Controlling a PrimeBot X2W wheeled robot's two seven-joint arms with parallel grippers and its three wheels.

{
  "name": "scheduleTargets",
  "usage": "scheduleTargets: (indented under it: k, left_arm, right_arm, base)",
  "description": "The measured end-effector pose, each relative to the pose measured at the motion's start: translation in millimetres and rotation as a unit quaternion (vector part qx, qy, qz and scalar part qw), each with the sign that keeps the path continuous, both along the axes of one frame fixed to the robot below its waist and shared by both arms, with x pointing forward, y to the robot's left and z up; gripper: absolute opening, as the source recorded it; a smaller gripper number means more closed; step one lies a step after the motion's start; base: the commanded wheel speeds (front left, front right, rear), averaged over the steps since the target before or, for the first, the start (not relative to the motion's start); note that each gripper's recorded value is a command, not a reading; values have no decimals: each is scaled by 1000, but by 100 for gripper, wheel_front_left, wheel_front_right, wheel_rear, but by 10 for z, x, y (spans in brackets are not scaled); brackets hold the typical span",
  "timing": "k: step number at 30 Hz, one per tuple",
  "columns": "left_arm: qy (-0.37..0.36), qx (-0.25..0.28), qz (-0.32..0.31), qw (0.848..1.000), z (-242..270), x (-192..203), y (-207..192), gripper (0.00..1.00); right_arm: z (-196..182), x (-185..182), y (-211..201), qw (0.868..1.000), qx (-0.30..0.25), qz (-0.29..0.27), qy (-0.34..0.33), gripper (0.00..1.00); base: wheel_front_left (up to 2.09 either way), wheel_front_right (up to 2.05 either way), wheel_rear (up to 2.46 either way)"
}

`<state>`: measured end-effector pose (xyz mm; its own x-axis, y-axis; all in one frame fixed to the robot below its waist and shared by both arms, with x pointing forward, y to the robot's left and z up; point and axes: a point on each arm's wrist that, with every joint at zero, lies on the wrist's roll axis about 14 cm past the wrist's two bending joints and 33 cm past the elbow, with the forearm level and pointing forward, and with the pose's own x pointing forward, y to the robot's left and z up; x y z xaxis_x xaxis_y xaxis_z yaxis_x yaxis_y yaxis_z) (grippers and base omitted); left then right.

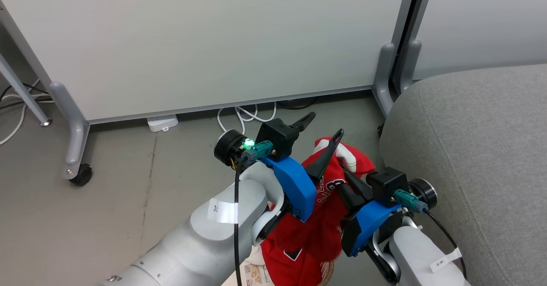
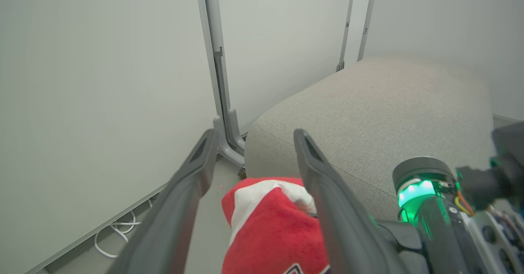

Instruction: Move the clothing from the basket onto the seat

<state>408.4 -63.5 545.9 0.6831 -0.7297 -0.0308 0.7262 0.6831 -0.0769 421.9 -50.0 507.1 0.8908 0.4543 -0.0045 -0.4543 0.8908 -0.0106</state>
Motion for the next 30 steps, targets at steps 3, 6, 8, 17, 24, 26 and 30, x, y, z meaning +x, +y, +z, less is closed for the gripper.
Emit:
scheduleTargets:
  k: [3,6,8,17,24,26,30]
  left_arm:
    - [-5,-5,3,1000,43,16,4,100]
    - [-11,-11,7,1000,95,42,22,100]
    - [-12,-17,10,1000,106,43,37,100]
    - [-10,-46,50,998,13,-21,285,100]
    - [-18,-43,77,996,-157,-170,525,100]
    - [-19,-47,86,995,-185,-212,585,100]
    - [-21,-44,105,993,-268,-291,734,100]
  right_arm:
    - [9,6,-3,1000,1,-1,-1,0]
    - [18,15,-9,1000,0,-2,-3,0]
    - [34,21,-12,1000,1,-3,-6,0]
    - [101,50,-34,1000,6,-8,-15,0]
    - [117,59,-70,1000,6,-14,-19,0]
    - [117,53,-77,1000,6,-15,-19,0]
    - [127,42,-88,1000,5,-16,-21,0]
  base:
    - [0,0,0]
    - [0,0,0]
    - [0,0,0]
    - [0,0,0]
    - [0,0,0]
    - [0,0,0]
    - [0,0,0]
